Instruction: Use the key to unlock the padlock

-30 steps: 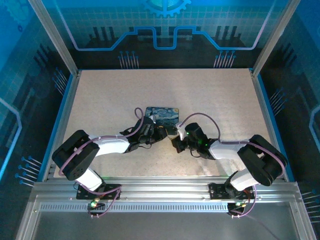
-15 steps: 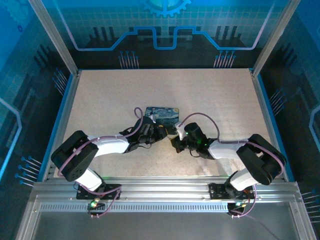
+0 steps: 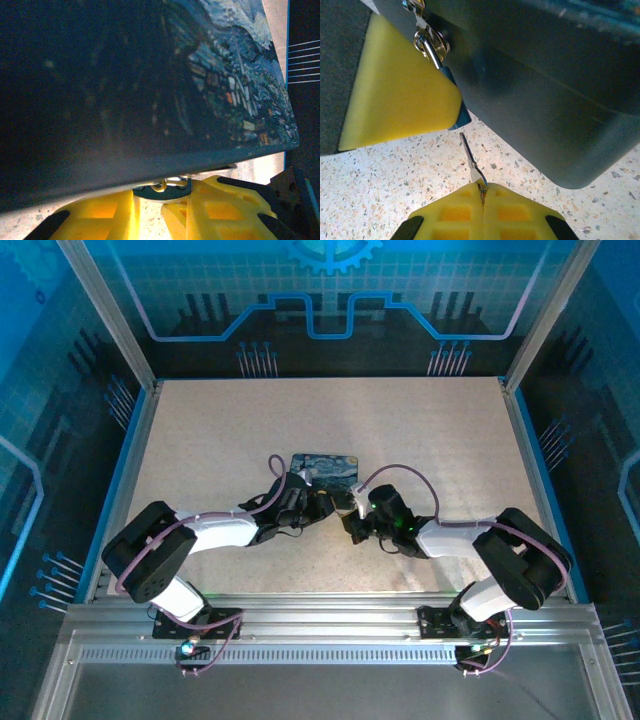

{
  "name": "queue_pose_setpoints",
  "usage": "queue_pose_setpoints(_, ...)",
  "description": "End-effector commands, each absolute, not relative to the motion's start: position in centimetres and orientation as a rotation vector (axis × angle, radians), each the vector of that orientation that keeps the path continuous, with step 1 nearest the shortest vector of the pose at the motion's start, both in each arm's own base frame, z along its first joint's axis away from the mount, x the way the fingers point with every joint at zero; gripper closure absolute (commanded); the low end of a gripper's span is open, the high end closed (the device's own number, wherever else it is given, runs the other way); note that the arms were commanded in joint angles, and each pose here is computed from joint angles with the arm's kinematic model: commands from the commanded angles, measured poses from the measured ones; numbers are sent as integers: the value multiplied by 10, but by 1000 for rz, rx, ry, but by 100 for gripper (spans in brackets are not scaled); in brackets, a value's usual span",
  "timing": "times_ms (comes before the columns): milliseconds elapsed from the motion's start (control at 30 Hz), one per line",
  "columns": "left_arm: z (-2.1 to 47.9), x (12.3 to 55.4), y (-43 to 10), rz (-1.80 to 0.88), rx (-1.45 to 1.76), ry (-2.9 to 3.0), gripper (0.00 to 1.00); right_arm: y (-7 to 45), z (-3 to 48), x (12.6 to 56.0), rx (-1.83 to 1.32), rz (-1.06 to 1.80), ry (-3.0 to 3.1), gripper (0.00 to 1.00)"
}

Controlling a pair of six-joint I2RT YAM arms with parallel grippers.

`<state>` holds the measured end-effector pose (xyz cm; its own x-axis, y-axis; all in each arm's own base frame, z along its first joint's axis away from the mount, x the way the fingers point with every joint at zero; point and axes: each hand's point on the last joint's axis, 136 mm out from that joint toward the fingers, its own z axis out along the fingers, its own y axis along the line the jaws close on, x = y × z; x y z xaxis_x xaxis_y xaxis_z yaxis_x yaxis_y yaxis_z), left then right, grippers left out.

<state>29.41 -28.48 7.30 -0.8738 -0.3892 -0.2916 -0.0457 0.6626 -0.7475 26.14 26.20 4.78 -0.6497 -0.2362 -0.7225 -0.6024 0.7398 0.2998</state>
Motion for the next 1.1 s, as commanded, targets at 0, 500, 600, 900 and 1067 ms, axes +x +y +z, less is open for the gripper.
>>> queue_pose_setpoints(0,93,299,-289,-1114,-330,2387,74,269,61,267,-610,709,2214,100)
queue_pose_setpoints(500,91,298,-289,-1121,-339,2392,74,279,71,271,-619,755,2172,100)
queue_pose_setpoints(600,92,299,-290,-1121,-338,2392,74,281,73,273,-620,757,2168,99)
queue_pose_setpoints(900,93,299,-292,-1133,-340,2392,74,284,81,279,-598,758,2128,99)
queue_pose_setpoints(1067,95,299,-294,-1148,-343,2396,74,285,87,281,-574,767,2083,99)
